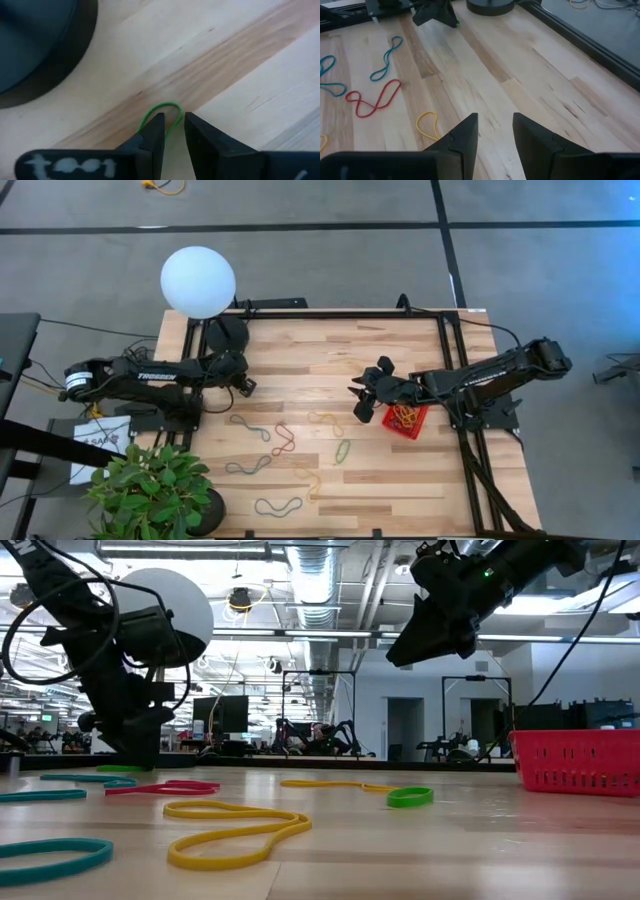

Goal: Pick and place rubber bands into bin
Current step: Put the top left green rubber band into the basket

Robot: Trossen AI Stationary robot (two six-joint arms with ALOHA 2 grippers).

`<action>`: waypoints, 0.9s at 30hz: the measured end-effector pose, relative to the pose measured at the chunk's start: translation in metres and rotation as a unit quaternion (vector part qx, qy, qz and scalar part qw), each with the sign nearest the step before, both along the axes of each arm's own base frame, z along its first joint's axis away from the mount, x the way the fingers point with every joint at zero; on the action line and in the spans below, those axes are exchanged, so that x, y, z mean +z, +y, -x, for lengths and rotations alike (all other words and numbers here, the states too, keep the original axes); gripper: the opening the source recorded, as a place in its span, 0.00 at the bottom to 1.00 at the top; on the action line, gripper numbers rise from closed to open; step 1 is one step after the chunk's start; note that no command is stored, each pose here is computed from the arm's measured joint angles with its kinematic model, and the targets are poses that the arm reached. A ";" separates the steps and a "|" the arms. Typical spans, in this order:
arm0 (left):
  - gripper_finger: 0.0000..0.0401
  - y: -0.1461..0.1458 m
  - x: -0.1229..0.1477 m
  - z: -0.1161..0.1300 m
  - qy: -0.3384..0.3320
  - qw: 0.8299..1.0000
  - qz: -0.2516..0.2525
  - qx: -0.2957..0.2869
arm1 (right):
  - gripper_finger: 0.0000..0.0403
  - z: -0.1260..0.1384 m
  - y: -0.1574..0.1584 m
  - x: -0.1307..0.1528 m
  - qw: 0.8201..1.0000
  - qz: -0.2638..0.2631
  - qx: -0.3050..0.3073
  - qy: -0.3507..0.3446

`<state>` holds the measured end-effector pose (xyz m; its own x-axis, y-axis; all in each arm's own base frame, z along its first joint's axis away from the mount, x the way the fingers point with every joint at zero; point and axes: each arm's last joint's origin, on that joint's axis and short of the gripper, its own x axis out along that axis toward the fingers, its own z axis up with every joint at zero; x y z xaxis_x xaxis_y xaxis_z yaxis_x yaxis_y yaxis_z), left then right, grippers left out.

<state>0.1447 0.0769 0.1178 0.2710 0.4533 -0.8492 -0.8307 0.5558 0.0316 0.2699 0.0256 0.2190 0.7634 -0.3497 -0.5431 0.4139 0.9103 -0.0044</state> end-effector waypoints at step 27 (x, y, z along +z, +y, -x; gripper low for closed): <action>0.00 -0.030 0.101 -0.098 -0.359 0.885 -0.047 -0.294 | 0.29 0.015 0.013 0.015 0.999 -0.028 -0.003 -0.024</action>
<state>0.2432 0.0473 0.2183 0.9375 0.1151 -0.3284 -0.2242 0.9215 -0.3172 0.2551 0.0383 0.2335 0.7868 -0.3244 -0.5251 0.4181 0.9059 0.0668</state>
